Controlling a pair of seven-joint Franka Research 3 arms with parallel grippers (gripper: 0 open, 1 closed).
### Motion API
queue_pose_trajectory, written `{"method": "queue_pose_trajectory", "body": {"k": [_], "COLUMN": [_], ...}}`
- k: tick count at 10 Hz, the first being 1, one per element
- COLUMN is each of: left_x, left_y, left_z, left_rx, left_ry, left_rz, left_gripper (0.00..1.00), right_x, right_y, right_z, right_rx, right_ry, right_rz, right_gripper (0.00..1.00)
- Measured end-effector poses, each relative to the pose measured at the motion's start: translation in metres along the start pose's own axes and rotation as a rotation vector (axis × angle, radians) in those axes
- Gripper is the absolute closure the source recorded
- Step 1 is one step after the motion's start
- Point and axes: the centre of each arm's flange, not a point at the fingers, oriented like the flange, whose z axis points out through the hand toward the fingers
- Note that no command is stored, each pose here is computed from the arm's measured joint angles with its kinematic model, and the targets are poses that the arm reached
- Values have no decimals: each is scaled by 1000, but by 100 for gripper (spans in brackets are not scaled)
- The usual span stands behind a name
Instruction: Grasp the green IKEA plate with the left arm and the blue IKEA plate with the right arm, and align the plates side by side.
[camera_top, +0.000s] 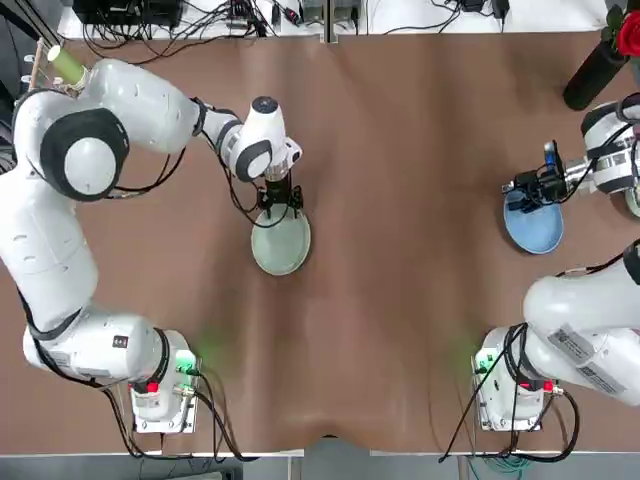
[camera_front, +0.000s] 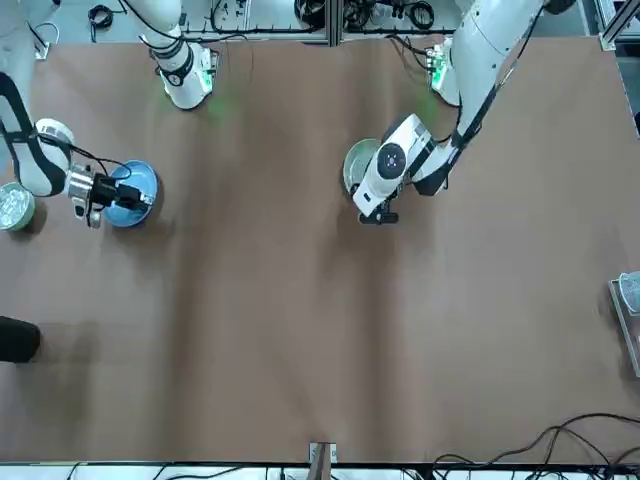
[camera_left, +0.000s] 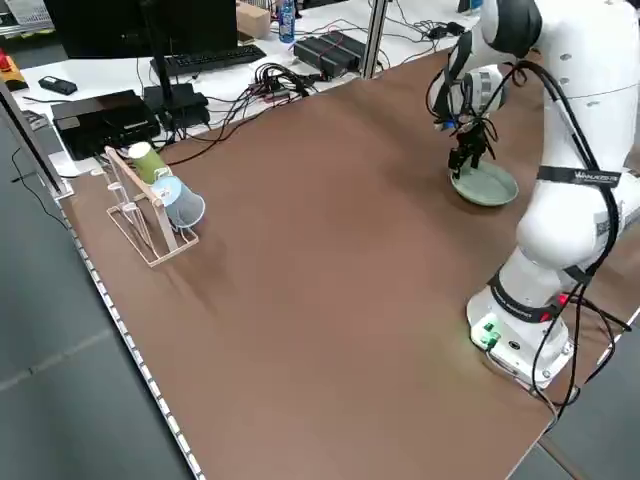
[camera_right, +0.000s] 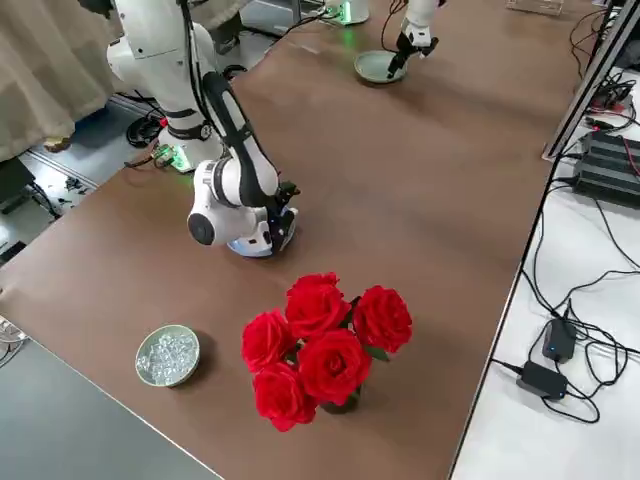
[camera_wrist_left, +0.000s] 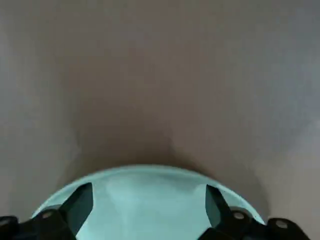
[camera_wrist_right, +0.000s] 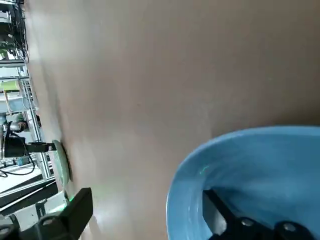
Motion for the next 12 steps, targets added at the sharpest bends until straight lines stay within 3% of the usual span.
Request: {"method": "queue_pose_trajectory", "body": {"k": [12], "left_x": [114], "left_y": [79], "left_z": [-39], "left_rx": [-119], "left_ry": [197], "left_rz": [2], "left_gripper": [0], "right_x": [39], "right_y": [-89], "right_z": [116], "right_rx": [110], "right_ry": [-1], "right_rz": [-31], "right_gripper": [2]}}
